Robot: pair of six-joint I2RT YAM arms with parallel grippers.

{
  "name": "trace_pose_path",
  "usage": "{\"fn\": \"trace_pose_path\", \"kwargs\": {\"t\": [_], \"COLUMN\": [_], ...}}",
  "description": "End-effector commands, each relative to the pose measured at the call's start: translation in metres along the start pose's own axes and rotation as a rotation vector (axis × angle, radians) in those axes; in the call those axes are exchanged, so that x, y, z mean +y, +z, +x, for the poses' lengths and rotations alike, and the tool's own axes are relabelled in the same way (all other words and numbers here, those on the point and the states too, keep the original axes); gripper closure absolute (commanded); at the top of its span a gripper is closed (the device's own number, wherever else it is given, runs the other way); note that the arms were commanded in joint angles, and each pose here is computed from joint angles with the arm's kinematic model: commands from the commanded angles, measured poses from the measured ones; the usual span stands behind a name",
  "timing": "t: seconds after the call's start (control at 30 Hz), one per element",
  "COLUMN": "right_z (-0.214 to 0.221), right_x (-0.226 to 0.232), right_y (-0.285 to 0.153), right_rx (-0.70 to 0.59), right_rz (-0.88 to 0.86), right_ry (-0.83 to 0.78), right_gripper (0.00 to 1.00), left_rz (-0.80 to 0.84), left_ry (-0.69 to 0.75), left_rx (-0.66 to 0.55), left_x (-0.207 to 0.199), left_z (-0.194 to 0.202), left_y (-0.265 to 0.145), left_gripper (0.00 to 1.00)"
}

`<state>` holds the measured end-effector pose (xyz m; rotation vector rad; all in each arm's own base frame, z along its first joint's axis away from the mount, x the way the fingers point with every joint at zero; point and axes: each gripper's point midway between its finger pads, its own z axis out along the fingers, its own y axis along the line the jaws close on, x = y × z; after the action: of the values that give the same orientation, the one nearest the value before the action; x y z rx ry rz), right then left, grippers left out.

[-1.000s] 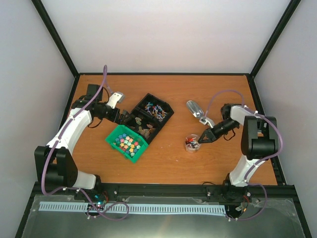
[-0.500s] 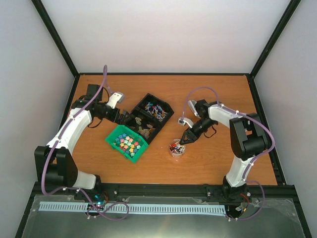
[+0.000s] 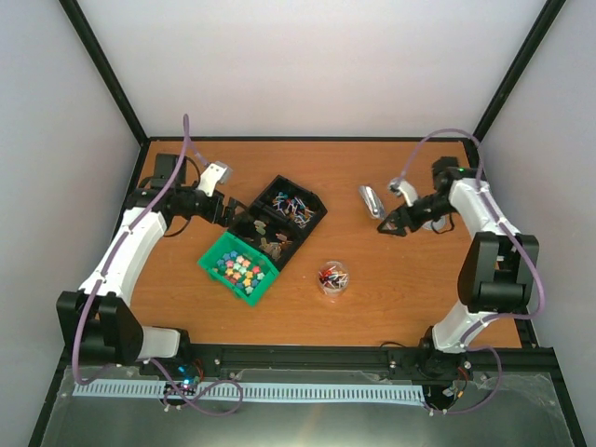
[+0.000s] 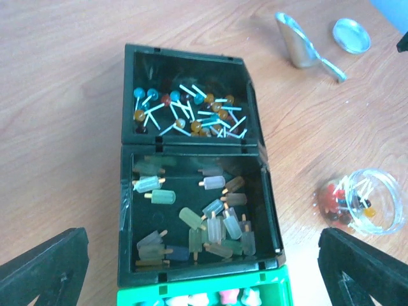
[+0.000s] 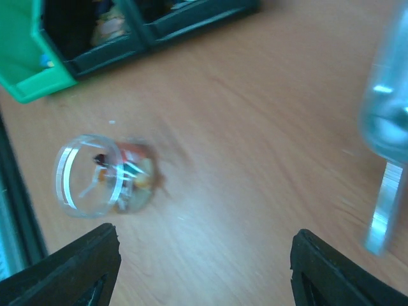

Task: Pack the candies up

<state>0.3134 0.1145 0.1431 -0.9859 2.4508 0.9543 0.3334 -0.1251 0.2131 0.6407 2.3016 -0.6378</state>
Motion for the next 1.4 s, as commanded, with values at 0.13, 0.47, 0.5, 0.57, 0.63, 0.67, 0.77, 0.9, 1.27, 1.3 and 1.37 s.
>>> {"fn": "trace_pose_path", "kwargs": {"t": [0.13,0.47,0.5,0.57,0.63,0.67,0.77,0.9,1.27,1.3,1.37], "right_z": [0.031,0.072,0.073,0.076,0.08,0.083,0.092,0.094,0.097,0.096,0.095], "right_x": [-0.085,-0.199,-0.207,-0.222,-0.236,-0.242,-0.255,-0.261,-0.275,-0.275,-0.274], "right_y": [-0.078,-0.098,-0.098,-0.099,-0.098,-0.096,-0.086,-0.075,-0.055,-0.054,-0.051], "right_rx": [-0.04,0.042,0.046,0.051,0.065,0.075,0.096,0.087,0.131,0.137,0.151], "right_rz": [0.196,0.497,0.52,0.566,0.595,0.604,0.605,0.586,0.62,0.62,0.629], "right_ry": [0.108,0.264,0.282,0.299,0.316,0.326,0.349,0.365,0.364,0.36,0.351], "right_gripper": [0.26,0.38,0.4,0.41,0.44,0.45,0.5,0.57,0.7,0.71,0.72], "left_rz": [0.013,0.071,0.076,0.082,0.069,0.057,0.041,0.052,0.054,0.053,0.05], "left_ry": [0.024,0.015,0.019,0.022,0.018,0.019,0.025,0.024,0.026,0.027,0.03], "left_rx": [-0.059,0.005,0.001,0.001,0.004,0.006,0.002,-0.005,0.017,0.02,0.024], "left_x": [-0.002,-0.006,-0.008,-0.01,-0.008,-0.006,-0.005,-0.007,-0.005,-0.005,-0.004], "left_z": [-0.032,-0.019,-0.019,-0.017,-0.016,-0.015,-0.015,-0.013,-0.006,-0.005,-0.004], "left_y": [-0.01,-0.002,-0.003,-0.004,-0.004,-0.004,-0.005,-0.005,0.0,0.0,0.001], "left_gripper": [0.0,0.0,0.0,0.0,0.0,0.0,0.0,0.0,0.0,0.0,0.0]}}
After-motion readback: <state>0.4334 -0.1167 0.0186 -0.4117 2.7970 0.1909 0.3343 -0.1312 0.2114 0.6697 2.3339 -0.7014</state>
